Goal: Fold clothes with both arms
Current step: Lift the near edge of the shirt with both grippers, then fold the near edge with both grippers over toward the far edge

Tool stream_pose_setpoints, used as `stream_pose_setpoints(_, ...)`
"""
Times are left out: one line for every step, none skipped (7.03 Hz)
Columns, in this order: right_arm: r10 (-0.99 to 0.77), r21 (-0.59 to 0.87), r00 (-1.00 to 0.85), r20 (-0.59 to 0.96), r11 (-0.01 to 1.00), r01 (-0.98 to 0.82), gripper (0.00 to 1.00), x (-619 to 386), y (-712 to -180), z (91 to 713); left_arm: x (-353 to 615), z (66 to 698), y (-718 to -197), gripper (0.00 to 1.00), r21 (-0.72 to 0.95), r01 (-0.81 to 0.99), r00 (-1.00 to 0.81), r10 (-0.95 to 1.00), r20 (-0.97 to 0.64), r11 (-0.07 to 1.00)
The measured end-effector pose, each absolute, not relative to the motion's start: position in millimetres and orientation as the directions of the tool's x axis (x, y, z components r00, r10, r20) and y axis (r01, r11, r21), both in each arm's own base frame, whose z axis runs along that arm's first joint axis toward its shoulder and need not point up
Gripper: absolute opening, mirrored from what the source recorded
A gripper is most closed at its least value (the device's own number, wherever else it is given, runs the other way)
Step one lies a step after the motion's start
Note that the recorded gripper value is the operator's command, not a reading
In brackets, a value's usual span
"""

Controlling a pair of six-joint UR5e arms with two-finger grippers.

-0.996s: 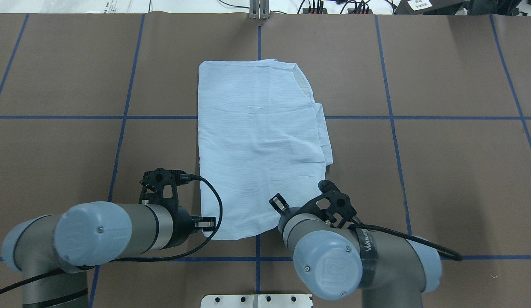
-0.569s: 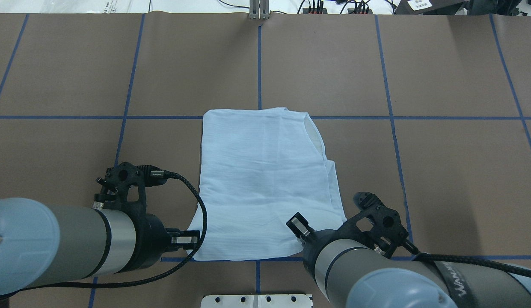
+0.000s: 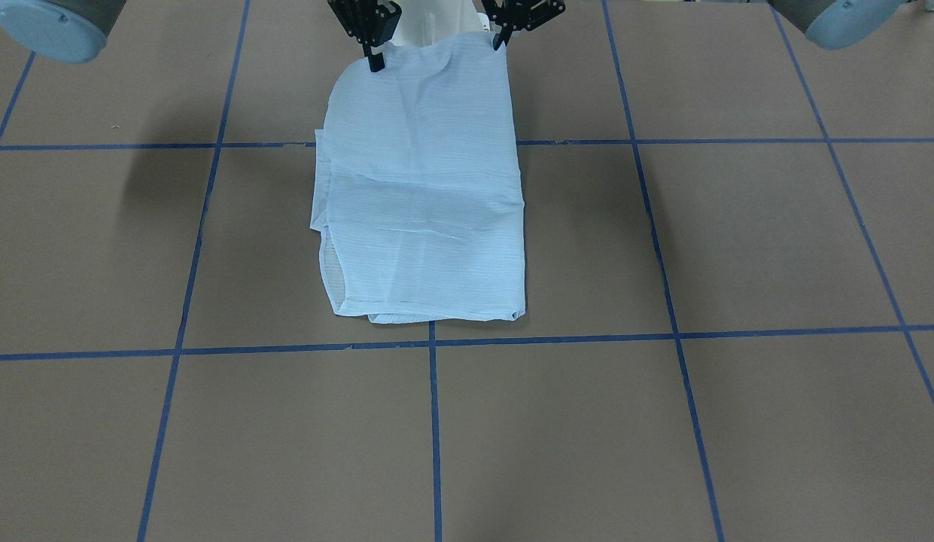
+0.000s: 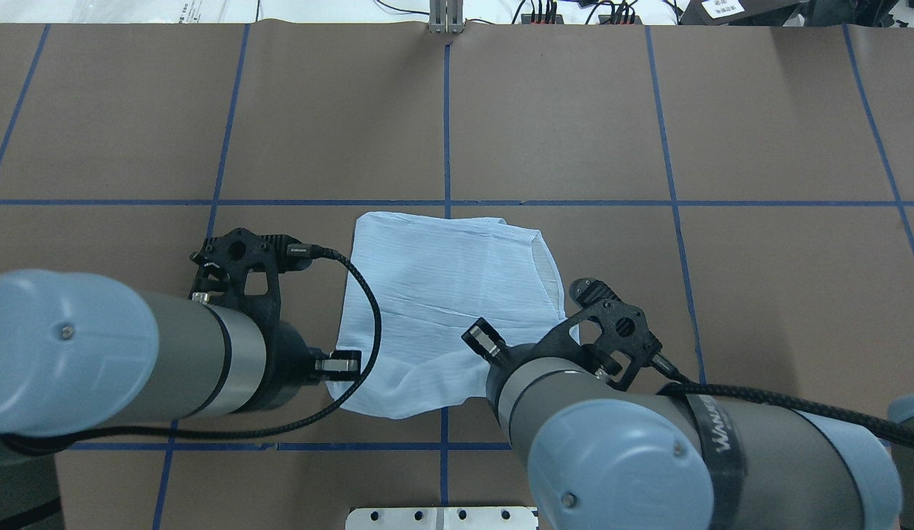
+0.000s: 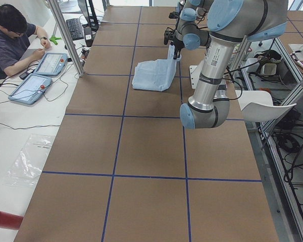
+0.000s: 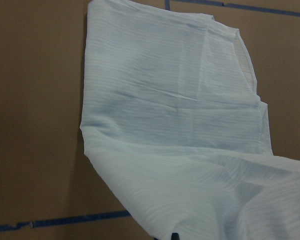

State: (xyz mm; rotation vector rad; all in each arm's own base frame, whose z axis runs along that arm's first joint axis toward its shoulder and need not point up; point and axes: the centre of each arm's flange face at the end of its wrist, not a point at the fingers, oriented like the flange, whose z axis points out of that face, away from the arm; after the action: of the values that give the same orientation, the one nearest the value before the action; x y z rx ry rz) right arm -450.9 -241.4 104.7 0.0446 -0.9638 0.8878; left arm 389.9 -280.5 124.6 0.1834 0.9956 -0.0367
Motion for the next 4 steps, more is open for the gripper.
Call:
stream_pose_setpoints(0.625,-0.315,0.252,0.739,0.651,-0.69,0.0,-469,-265,111,399,133,-318,0.0,0.162,0.149,0.581,0.046,-0.813,0.975)
stream_pose_setpoints(0.613,-0.292,0.249,0.75,0.645,-0.706,0.0,-485,-290,120,409,143,-359,0.0,0.186,0.182,0.608,0.038,-0.793,0.966)
stream_pose_setpoints(0.6,-0.266,0.254,0.759,0.641,-0.72,0.0,-500,-313,132,424,155,-398,0.0,0.206,0.206,0.625,0.033,-0.78,0.957)
stream_pose_setpoints(0.59,-0.232,0.271,0.761,0.637,-0.735,0.0,-517,-338,147,450,172,-435,0.0,0.218,0.227,0.632,0.027,-0.774,0.949)
